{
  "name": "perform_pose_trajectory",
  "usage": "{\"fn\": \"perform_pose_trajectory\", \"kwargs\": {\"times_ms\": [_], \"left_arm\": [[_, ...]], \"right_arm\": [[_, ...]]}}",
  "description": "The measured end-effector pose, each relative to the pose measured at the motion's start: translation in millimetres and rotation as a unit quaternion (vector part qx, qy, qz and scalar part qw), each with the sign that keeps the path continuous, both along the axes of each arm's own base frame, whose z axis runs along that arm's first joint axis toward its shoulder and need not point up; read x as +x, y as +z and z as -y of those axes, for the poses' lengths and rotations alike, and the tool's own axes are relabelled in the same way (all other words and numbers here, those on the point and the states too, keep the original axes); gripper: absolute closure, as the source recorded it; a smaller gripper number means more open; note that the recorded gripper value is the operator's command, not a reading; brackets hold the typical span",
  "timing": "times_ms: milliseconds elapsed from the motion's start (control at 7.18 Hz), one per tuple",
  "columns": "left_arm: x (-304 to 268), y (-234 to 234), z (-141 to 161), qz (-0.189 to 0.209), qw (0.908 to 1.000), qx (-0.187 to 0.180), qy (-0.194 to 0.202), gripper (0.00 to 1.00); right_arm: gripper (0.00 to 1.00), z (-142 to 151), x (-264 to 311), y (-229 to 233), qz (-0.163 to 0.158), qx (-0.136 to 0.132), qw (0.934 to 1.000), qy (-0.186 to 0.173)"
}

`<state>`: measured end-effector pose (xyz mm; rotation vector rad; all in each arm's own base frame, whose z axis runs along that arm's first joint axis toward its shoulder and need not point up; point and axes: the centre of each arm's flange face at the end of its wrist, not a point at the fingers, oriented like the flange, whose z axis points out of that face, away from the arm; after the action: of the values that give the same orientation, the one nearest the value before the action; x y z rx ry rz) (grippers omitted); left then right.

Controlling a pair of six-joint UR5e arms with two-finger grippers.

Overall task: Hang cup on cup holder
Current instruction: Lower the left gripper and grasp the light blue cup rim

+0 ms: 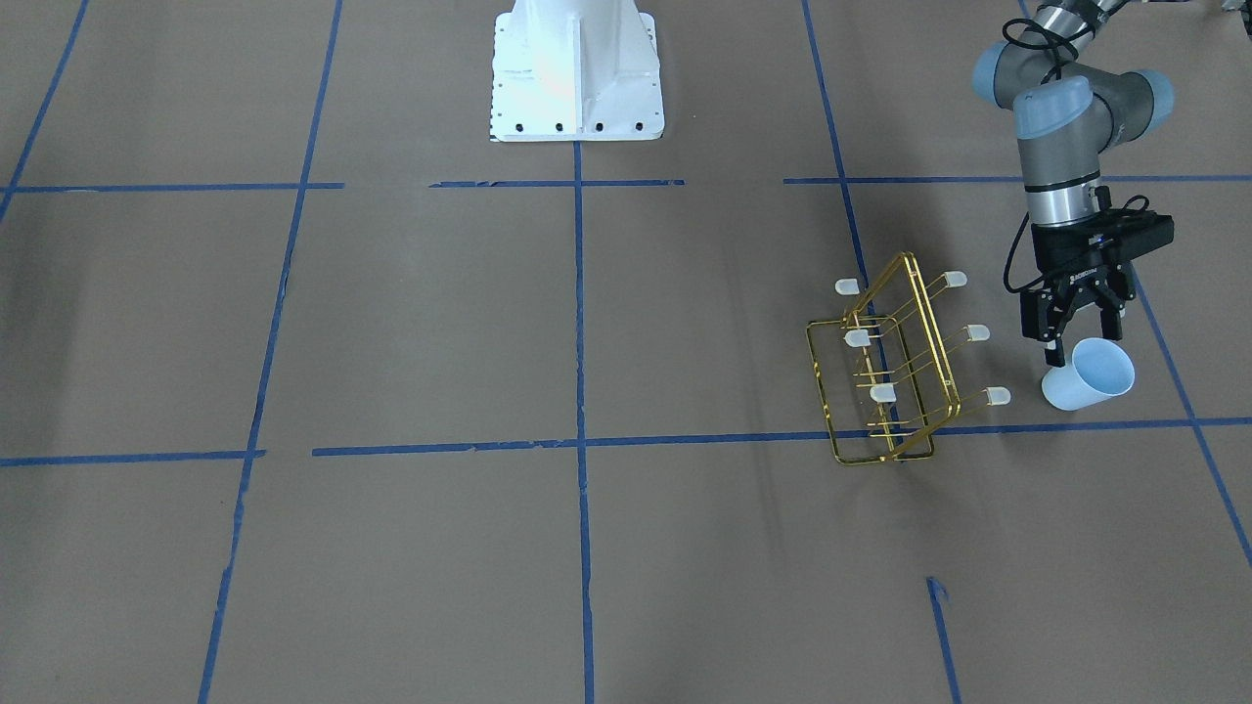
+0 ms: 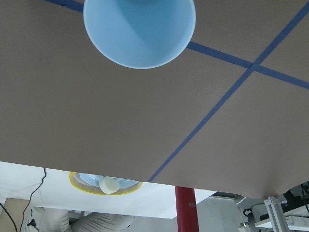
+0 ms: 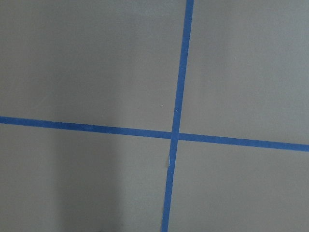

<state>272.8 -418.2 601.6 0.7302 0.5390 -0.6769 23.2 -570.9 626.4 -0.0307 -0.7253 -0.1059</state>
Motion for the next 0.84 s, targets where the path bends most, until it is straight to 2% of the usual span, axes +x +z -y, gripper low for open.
{"fn": "perform_pose_trajectory", "kwargs": {"times_ms": [835], "left_arm": [[22, 16, 25, 0.030, 0.9977, 0.030, -0.053, 0.00]], "right_arm": [[0.00, 0, 0, 0, 0.000, 0.000, 1.0000, 0.000]]}}
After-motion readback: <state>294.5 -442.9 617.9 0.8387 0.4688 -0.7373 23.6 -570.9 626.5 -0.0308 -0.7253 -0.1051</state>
